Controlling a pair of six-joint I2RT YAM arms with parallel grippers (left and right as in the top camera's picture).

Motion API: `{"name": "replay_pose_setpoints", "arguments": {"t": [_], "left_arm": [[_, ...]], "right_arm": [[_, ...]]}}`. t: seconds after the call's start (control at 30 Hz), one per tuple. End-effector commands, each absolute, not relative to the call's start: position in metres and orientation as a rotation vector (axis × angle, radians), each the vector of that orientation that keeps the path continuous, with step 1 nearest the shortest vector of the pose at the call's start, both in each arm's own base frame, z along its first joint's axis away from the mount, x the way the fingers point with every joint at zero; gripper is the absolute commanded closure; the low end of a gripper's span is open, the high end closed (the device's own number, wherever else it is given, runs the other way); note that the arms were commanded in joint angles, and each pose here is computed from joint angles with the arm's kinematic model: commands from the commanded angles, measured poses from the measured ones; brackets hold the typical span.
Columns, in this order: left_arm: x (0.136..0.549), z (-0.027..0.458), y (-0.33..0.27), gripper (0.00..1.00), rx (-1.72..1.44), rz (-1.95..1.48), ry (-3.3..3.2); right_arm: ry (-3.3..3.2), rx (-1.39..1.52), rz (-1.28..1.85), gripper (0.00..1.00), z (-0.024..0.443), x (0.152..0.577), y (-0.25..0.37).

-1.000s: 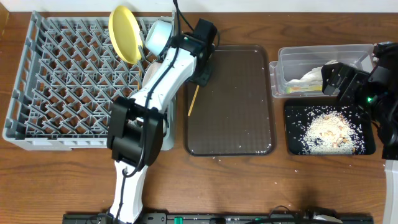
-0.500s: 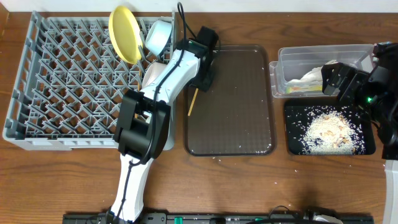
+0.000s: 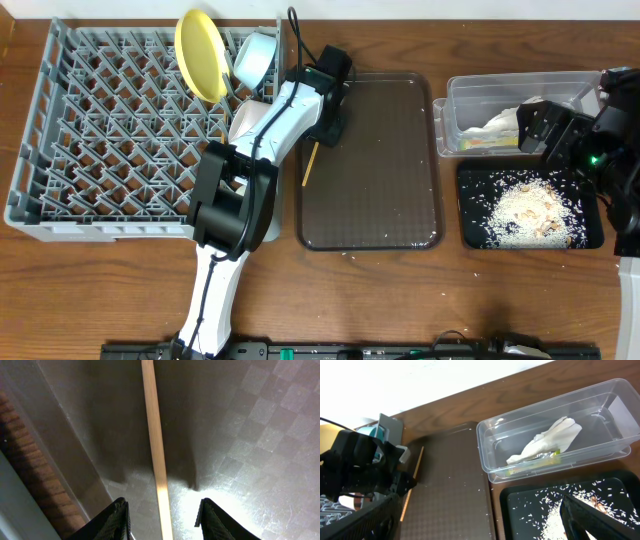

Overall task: Sort waste into correct bins and load items into the dishwasher
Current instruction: 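Return the left gripper to the remaining chopstick on the tray, then pinch the second wooden chopstick with the left gripper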

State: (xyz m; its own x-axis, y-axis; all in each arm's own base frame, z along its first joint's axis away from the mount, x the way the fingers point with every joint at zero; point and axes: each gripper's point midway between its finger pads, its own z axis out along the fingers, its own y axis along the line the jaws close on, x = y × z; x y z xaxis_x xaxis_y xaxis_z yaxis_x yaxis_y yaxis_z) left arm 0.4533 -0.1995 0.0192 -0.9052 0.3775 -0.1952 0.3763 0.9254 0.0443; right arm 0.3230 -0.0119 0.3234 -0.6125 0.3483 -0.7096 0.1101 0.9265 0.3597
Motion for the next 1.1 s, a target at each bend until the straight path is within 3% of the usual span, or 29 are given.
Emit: {"name": "replay_pose_setpoints", "arguments": {"t": [0.0, 0.6, 0.7, 0.9, 1.07], "left_arm": [[0.447, 0.007, -0.198, 0.52, 0.575, 0.0, 2.918], [0.432, -0.01, -0.191, 0.54, 0.586, 0.018, 2.967], [0.429, -0.013, -0.19, 0.62, 0.589, 0.022, 2.977], [0.428, -0.014, -0.19, 0.92, 0.59, 0.022, 2.979], [0.431, 0.007, -0.195, 0.92, 0.593, 0.015, 2.961]], "right_arm": [[2.213, 0.345, 0.359, 0.01, 0.326, 0.323, -0.015], [2.213, 0.345, 0.359, 0.01, 0.326, 0.323, -0.015], [2.213, 0.345, 0.359, 0.01, 0.326, 0.323, -0.015], [2.213, 0.345, 0.359, 0.01, 0.326, 0.323, -0.015], [2.213, 0.345, 0.359, 0.01, 0.326, 0.323, -0.015]]}}
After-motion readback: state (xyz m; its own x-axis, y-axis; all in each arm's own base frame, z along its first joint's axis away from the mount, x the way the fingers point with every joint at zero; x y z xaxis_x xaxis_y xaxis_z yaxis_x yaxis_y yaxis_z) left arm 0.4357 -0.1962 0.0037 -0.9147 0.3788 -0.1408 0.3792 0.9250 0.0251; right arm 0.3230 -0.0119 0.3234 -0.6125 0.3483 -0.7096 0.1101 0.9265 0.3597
